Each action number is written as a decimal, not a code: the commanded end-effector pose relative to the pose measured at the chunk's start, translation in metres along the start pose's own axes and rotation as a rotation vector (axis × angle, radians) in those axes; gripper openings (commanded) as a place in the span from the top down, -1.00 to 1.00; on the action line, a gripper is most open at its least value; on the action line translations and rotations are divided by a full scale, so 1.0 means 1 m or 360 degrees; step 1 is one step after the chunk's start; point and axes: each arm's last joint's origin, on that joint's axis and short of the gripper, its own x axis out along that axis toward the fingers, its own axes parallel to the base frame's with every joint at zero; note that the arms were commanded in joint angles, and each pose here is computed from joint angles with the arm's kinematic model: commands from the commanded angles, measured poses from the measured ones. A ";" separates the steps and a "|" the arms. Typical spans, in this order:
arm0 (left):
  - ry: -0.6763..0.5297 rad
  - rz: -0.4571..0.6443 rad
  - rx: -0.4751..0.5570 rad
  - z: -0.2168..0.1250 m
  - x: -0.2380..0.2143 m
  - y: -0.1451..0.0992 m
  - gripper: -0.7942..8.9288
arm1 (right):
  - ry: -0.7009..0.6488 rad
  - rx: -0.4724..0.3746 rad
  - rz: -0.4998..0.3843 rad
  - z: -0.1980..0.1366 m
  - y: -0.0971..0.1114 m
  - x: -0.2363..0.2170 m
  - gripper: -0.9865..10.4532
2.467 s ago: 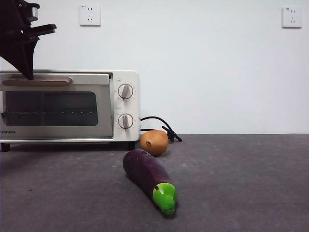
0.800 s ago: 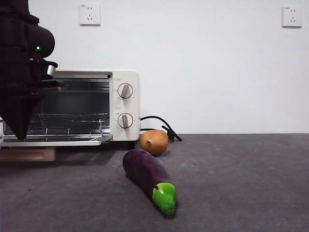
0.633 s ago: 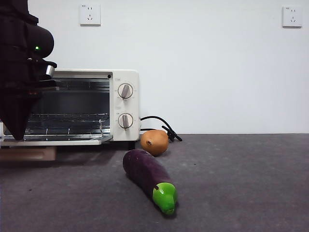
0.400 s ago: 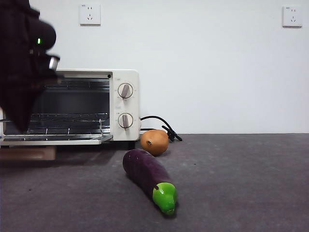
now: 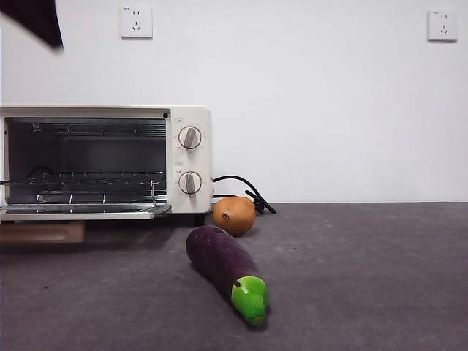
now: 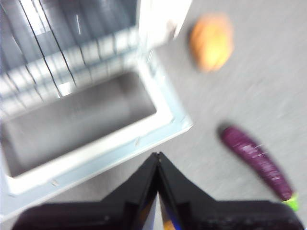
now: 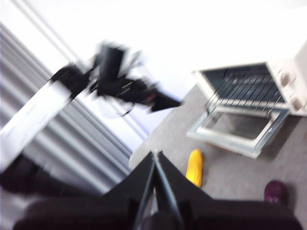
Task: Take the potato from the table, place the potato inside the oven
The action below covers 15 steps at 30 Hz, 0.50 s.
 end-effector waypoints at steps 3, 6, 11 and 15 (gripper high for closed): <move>-0.0269 0.0004 0.0073 -0.019 -0.062 -0.010 0.85 | -0.0063 0.0145 0.0012 0.016 -0.009 0.013 0.83; -0.0380 0.0011 0.0096 -0.034 -0.091 -0.014 0.85 | -0.0058 0.0153 0.0059 0.023 -0.014 0.028 0.83; -0.0443 0.0021 0.0151 -0.058 -0.120 -0.019 0.85 | 0.0000 0.0224 0.0079 0.023 -0.020 0.066 0.83; -0.0417 0.0019 0.0147 -0.075 -0.133 -0.021 0.85 | 0.0106 0.0279 0.0050 0.015 -0.027 0.104 0.83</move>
